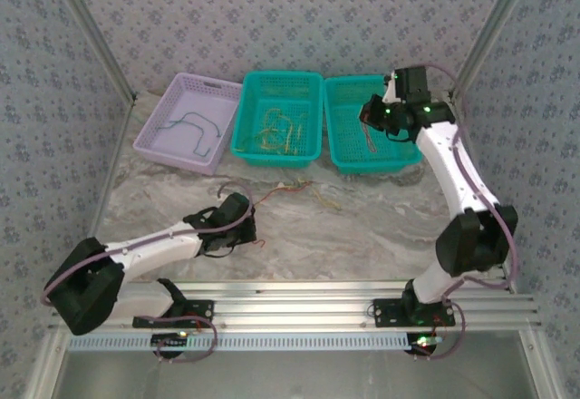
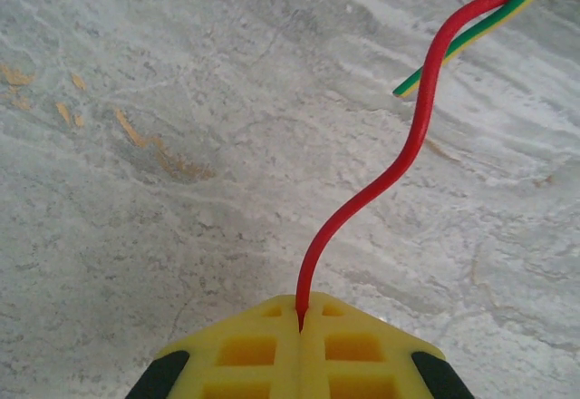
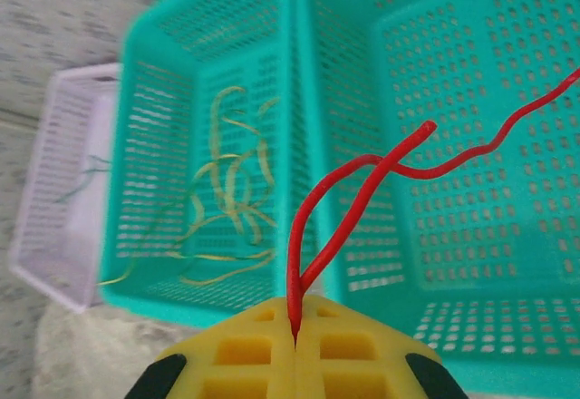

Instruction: Untangle the cables

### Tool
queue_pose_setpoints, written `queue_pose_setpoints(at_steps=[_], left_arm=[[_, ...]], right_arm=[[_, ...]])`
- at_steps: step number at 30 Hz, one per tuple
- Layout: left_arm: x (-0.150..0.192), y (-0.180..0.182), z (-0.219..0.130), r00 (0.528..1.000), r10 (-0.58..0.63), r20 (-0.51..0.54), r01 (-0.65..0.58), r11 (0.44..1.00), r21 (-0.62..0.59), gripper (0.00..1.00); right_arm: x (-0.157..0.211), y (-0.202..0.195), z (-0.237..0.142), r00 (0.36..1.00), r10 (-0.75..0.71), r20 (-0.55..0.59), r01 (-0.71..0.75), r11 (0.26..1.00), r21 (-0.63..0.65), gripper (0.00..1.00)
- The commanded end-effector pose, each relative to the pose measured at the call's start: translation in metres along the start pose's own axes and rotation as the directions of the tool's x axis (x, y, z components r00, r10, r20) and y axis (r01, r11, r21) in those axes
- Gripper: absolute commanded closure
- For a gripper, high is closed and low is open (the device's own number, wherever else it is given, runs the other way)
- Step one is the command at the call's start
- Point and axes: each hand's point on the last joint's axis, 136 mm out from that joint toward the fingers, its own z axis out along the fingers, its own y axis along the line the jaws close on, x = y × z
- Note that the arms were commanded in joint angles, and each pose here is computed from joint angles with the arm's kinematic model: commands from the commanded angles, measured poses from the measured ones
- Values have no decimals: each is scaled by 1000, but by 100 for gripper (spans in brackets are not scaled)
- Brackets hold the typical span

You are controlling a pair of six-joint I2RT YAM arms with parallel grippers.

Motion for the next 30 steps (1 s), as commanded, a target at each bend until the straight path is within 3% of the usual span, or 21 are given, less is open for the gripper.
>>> queue_pose_setpoints(at_steps=[1,5,9,13,17,21,24,30], left_arm=[[-8,-14,-13,1000,24,19,-24,999,40,100],[-9,-16,-18,999,30,24,-31,998,50,100],[-8,-15,-21,999,32,26,-34,998,53,100],[-7,-16,-22,999,31,29,-33,997,63,100],[-8,-19,-25,999,30,38,-32,997,75,100],[-11,-27,-32,998,37,52,-42,994,99,100],[-12,-29,-36,997,40,60,-46,994,103,100],[-10,-30,-39,997,39,64,-46,993,112,100]], right_arm=[[-13,-20,20,998,-59,5,58,992,110,100],[-11,-39,52,997,-43,-56,52,986,158,98],[-12,-39,61,996,-43,-81,55,987,149,71],[-23,-26,41,997,-81,-13,82,988,131,54],[-18,19,0,979,-188,72,183,980,74,43],[37,80,-19,957,-290,29,291,949,-125,39],[88,102,-17,937,-349,-25,337,918,-210,37],[167,107,0,892,-437,-113,406,886,-222,36]])
